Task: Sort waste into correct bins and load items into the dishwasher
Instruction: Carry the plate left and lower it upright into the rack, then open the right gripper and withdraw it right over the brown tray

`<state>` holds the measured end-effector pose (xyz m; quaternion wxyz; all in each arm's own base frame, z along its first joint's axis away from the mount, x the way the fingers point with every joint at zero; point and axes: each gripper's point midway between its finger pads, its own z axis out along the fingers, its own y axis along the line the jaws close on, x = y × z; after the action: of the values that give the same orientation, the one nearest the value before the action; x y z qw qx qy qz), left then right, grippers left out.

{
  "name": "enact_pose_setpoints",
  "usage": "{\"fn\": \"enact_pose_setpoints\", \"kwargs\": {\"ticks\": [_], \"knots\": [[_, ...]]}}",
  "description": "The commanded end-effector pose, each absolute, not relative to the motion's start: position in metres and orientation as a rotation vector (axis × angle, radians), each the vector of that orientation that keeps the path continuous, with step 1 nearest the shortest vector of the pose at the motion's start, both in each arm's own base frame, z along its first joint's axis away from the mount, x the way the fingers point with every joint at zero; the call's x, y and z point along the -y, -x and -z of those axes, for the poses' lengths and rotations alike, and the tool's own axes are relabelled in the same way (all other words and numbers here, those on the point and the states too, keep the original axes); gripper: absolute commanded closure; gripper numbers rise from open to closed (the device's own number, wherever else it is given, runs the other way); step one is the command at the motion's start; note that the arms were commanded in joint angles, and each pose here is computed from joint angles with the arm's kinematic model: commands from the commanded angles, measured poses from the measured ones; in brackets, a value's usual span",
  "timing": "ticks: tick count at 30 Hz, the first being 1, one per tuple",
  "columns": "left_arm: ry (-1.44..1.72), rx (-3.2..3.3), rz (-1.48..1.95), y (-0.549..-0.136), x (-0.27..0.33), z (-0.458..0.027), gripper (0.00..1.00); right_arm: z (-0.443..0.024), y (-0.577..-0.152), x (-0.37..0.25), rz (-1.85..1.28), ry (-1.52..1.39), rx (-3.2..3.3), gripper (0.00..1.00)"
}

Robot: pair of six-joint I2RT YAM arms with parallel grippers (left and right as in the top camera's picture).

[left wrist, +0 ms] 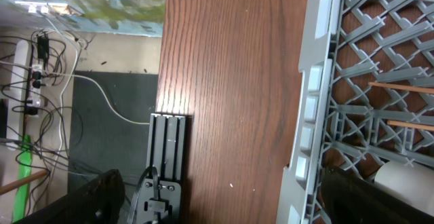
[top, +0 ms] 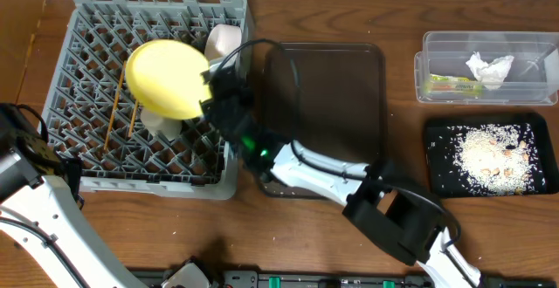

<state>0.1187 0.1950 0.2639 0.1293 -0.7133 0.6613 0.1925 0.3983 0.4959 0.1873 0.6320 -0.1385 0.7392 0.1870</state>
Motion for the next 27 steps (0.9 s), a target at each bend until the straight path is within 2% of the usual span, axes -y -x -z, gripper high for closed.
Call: {"fn": "enact_pose_setpoints", "kwargs": {"ticks": [1, 7, 19, 25, 26, 27], "knots": [[2.087, -1.914, -0.597, -0.114, -0.197, -0.263, 0.07, -0.188, -0.385, -0.504, -0.344, 0.397, -1.675, 0.99], [2.087, -1.914, -0.597, -0.113, -0.197, -0.263, 0.07, -0.18, -0.368, -0.51, -0.306, 0.446, -1.704, 0.99], [2.087, -1.914, -0.597, -0.113, -0.197, -0.263, 0.07, -0.202, -0.351, -0.497, -0.199, 0.486, -1.723, 0.99], [2.087, -1.914, -0.597, -0.113, -0.197, -0.263, 0.07, -0.192, -0.341, -0.497, -0.165, 0.555, -1.761, 0.99], [2.087, -1.914, -0.597, -0.113, -0.197, -0.263, 0.07, -0.191, -0.339, -0.498, -0.162, 0.563, -1.761, 0.97], [2.087, -1.914, -0.597, -0.114, -0.197, -0.263, 0.07, -0.191, -0.337, -0.499, -0.159, 0.572, -1.758, 0.9]]}}
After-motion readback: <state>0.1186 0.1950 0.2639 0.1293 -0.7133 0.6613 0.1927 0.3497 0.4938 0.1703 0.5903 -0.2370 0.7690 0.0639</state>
